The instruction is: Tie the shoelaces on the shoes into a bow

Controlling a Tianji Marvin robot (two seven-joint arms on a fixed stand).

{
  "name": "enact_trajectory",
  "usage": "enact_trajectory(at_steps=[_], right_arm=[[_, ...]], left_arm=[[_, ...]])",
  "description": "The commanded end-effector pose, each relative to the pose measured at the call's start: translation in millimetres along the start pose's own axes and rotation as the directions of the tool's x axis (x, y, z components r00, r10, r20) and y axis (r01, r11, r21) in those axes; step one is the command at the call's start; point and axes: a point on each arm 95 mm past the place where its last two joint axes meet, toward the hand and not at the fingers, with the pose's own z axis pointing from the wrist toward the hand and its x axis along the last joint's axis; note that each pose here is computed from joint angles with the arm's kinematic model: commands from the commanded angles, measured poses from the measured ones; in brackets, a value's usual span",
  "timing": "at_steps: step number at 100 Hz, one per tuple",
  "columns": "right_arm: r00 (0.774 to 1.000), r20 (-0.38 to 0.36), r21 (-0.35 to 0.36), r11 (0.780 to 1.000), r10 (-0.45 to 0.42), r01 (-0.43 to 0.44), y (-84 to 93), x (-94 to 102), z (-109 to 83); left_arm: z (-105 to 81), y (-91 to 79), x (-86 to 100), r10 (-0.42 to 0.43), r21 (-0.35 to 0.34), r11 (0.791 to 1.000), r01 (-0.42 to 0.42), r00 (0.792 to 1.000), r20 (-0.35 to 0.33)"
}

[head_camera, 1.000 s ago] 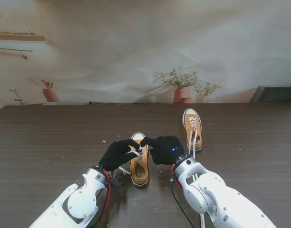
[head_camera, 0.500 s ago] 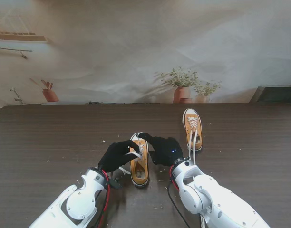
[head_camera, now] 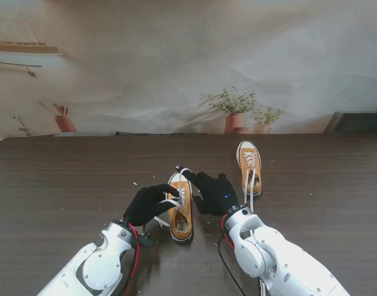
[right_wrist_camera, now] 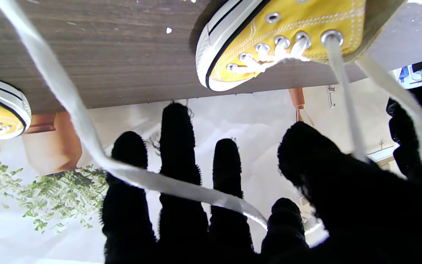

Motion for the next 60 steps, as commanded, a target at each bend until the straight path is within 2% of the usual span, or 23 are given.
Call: enact_trajectory(at_steps=[1,40,60], right_arm=[[1.0,-0.006,0.019,1.0,0.006,-0.006,0.9,0.7,-4.4],[0.999,0.031,0.002,0.999,0.044,-0.044,12.8,-3.3,-16.9],[0.999,0.023,-0.051,0.998,0.029,-0.027,11.4,-3.1,-19.3]], left_arm=[[-2.8,-3.6,1.1,0.012,0.0,1.0,-0.012,1.0,0.005],[-12.8,-19.2,-3.2,0.124,0.074,0.989,-0.127,0.991,0.047],[-19.7,-20.8,-4.0,0.135,0.076,0.987,-0.14,0.989,0.059]])
